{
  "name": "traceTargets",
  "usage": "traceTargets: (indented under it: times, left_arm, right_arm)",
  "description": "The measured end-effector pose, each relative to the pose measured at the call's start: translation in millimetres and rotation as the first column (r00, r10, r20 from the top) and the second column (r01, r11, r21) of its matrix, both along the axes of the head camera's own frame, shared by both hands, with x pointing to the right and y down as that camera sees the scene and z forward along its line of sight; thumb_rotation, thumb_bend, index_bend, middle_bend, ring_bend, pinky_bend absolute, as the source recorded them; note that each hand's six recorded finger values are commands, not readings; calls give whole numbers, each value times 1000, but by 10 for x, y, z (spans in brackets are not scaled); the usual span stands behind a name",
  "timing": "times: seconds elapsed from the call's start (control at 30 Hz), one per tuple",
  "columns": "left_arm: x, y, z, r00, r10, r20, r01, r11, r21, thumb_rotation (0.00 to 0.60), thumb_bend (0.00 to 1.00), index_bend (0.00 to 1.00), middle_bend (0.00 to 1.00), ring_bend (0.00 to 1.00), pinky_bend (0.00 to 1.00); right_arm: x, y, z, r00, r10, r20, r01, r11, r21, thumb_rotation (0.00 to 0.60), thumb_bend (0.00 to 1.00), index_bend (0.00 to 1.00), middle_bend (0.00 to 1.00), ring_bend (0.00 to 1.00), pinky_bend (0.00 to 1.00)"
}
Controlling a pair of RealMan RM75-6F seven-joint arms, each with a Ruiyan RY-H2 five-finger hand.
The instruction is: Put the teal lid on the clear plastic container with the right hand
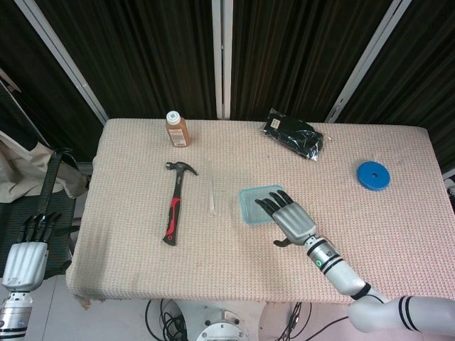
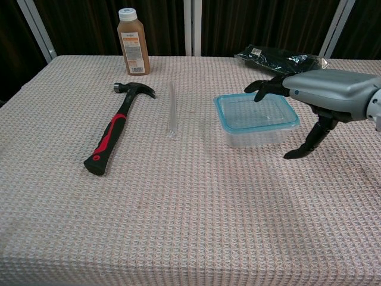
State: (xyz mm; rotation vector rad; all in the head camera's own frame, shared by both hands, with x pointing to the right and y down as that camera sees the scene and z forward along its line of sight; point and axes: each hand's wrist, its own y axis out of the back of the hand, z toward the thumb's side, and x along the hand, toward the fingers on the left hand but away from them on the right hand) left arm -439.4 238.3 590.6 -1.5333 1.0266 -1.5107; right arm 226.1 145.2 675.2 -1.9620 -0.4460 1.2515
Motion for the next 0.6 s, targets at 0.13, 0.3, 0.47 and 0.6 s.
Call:
traceTargets:
  times: [0.13, 0.3, 0.47, 0.6]
  left_arm:
    - [21, -14, 3, 1000, 8, -2, -8, 1000, 1, 600, 0, 77, 67, 0, 0]
    - [45, -20, 6, 1000, 14, -5, -14, 1000, 2, 600, 0, 77, 67, 0, 0]
    - [21, 4, -10, 1000, 4, -1, -4, 1000, 3, 600, 0, 77, 67, 0, 0]
    - [14, 19, -8, 1000, 1, 0, -1, 1000, 0, 600, 0, 77, 67, 0, 0]
  right_arm:
    - [217, 177, -20, 1000, 24, -3, -24, 999, -21, 600, 33, 0, 177, 0, 0]
    - [323, 224, 47, 999, 37, -16, -38, 999, -40, 600, 34, 0, 182, 0, 0]
    - [345, 222, 140, 999, 42, -27, -44, 997, -62, 600, 34, 0, 183, 0, 0]
    - [353, 219, 189, 998, 46, -32, -49, 996, -74, 600, 34, 0, 183, 0, 0]
